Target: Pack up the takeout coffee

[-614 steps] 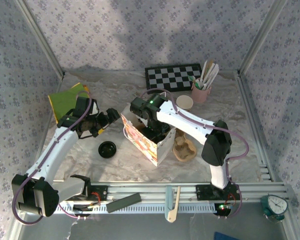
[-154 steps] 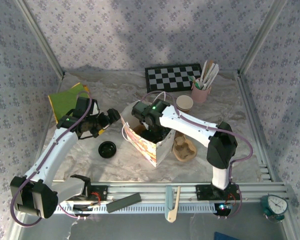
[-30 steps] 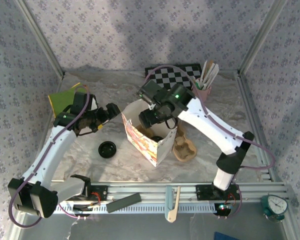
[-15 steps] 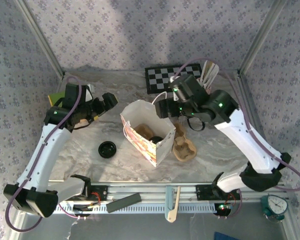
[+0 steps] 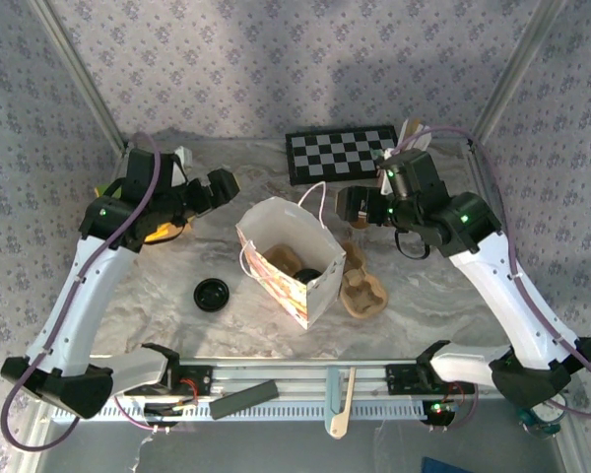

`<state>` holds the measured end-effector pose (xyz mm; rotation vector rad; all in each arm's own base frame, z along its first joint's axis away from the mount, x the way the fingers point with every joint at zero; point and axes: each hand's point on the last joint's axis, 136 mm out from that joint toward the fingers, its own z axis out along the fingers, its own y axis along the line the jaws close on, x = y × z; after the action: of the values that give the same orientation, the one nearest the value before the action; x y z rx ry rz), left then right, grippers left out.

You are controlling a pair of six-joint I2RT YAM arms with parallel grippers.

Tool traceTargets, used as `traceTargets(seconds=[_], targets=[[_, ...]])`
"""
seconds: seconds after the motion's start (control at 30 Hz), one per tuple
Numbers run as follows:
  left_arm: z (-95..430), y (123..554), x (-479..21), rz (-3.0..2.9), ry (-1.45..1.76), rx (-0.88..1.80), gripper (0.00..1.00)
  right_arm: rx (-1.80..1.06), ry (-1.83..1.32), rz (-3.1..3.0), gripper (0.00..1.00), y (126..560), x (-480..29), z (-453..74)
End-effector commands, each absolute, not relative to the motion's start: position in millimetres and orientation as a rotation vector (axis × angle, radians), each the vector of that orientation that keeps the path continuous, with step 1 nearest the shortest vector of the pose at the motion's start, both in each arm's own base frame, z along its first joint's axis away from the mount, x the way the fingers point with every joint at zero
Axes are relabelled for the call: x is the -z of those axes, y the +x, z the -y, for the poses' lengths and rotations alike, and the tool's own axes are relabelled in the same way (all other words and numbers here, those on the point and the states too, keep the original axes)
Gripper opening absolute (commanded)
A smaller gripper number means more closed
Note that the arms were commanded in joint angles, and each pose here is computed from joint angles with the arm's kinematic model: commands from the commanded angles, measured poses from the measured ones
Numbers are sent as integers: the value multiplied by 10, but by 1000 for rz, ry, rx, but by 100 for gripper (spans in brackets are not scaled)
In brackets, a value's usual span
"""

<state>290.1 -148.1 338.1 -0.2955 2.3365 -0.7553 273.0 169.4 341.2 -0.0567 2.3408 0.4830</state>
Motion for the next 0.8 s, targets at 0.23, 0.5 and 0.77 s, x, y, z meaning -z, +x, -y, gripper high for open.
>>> traceTargets(seconds=[0.23,0.5,0.77], targets=[[1095,2952,-3390,-2365,-315,414,100,-568,-104,-2231,100,2808,-3616,-1776],[498,2945,-3132,-2416,-523,234,100,-601,-171,-2165,100,2876,-3719,-1885],[206,3046,-2866,-2480,-597,121,96,-573,-224,-2162,100,2959,-3699,-1930]])
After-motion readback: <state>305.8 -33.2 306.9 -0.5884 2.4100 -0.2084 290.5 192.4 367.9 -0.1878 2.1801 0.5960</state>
